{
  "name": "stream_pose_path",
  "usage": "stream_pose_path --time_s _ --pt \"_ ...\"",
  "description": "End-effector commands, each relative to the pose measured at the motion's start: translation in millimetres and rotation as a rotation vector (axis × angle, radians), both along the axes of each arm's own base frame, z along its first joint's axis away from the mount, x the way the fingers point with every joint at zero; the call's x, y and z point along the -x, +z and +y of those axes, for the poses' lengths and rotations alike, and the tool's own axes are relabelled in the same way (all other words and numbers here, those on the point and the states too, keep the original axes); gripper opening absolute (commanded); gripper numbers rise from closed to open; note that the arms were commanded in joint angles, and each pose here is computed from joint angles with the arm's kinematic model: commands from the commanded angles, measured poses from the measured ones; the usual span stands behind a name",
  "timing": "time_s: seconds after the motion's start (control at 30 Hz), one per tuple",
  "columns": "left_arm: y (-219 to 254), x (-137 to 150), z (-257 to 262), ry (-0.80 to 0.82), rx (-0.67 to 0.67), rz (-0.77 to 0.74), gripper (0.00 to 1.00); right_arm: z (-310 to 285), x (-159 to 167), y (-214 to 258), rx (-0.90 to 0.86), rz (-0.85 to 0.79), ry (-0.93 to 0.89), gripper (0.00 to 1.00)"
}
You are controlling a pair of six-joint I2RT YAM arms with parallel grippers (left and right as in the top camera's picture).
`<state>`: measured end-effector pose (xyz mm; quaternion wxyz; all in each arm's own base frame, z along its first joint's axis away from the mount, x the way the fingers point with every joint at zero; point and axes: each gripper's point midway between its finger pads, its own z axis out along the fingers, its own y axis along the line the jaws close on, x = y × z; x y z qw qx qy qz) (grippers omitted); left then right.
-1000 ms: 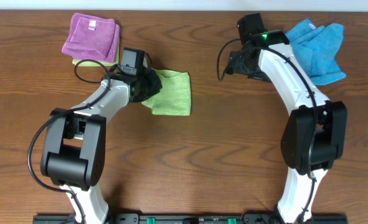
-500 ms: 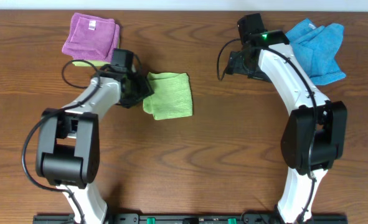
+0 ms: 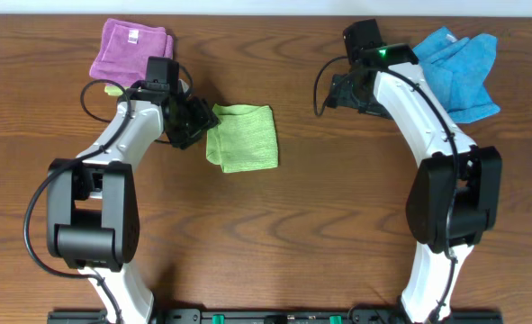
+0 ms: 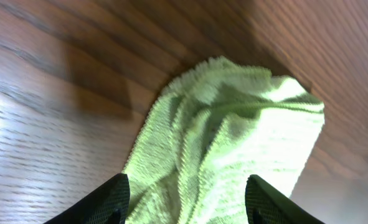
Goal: Fold the cloth
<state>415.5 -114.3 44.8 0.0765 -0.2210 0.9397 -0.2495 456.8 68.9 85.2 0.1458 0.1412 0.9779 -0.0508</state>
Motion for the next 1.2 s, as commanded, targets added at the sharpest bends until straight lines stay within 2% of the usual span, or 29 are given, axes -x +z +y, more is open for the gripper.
stream_pose_path --time_s 0.0,0.07,0.17,0.2,0.27,0.4,0.57,0.67,0.83,0.97,1.03,1.17 --pt "2 0 -15 -0.041 0.041 0.003 0.61 10 0 14 -0.025 -0.025 0.055 0.99" --pt "3 2 -20 -0.058 0.045 0.000 0.62 28 1 13 -0.086 -0.014 0.169 0.97" --pt "3 1 -19 -0.093 0.033 -0.021 0.62 55 6 13 -0.174 0.001 0.302 0.84" --pt "3 -1 -15 -0.100 0.027 -0.032 0.62 60 7 13 -0.187 0.003 0.325 0.83" --pt "5 -5 -5 -0.120 0.020 -0.062 0.69 78 10 14 -0.247 0.002 0.413 0.86" --pt "12 -10 28 -0.093 -0.014 -0.085 0.69 118 21 23 -0.414 -0.002 0.560 0.86" --pt "31 -7 93 0.015 -0.099 -0.103 0.69 151 42 22 -0.416 0.034 0.664 0.89" --pt "46 6 128 0.069 -0.141 -0.095 0.69 180 61 18 -0.340 0.046 0.805 0.91" --pt "60 34 163 0.092 -0.166 -0.060 0.72 211 89 11 -0.088 0.048 1.012 0.92" --pt "64 46 186 0.109 -0.178 -0.052 0.72 224 115 7 0.006 0.093 1.153 0.96" --pt "63 50 197 0.120 -0.184 -0.051 0.73 220 120 7 0.111 0.106 1.182 0.99" --pt "63 55 214 0.163 -0.184 -0.046 0.76 214 112 10 0.331 0.077 1.250 0.99"
